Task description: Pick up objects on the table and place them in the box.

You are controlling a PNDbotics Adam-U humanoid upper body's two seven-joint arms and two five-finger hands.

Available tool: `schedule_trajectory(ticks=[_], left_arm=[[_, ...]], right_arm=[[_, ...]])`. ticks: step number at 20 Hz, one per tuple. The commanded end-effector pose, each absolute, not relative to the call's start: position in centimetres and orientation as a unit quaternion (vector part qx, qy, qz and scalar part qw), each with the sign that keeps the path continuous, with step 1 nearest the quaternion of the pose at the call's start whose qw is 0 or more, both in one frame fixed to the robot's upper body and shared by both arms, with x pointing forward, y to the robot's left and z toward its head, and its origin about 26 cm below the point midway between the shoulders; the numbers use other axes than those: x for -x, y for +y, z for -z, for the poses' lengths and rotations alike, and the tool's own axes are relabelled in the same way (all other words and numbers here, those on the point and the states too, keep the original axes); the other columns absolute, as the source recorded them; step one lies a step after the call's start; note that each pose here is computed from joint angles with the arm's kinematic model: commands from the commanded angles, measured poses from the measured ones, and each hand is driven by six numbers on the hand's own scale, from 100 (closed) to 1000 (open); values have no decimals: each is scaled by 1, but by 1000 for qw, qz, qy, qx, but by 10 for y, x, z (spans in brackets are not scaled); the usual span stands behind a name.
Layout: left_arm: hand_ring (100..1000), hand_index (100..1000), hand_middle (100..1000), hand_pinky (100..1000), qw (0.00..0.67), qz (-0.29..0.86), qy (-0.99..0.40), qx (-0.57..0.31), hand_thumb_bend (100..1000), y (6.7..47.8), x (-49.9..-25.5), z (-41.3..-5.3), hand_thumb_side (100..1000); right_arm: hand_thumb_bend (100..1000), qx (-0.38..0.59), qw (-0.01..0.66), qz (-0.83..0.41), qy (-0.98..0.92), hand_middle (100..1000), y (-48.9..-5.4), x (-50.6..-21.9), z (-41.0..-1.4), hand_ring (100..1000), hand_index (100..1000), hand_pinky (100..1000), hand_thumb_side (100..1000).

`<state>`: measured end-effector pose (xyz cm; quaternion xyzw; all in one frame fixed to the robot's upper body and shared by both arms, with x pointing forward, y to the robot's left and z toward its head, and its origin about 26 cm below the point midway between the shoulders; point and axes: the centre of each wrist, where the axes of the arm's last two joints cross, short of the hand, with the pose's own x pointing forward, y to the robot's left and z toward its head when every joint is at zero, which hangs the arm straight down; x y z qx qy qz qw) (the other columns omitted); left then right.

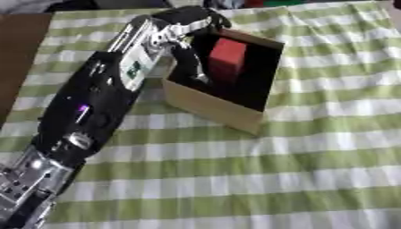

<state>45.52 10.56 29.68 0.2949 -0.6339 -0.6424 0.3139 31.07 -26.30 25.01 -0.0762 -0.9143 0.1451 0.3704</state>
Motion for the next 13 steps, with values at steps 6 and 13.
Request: schedule_trajectory(ticks=[6, 13], left_arm=[[758, 862, 741, 824, 305, 568, -710, -285, 347, 113, -428, -341, 100], [722, 832, 710, 823, 293, 498, -780, -240, 206, 124, -393, -373, 100]], right_arm=[[100, 76, 359, -144, -919, 700, -263, -307, -256, 771, 890, 913, 559], [100, 81, 357, -142, -920, 700, -265, -307, -257, 771, 888, 912, 551]])
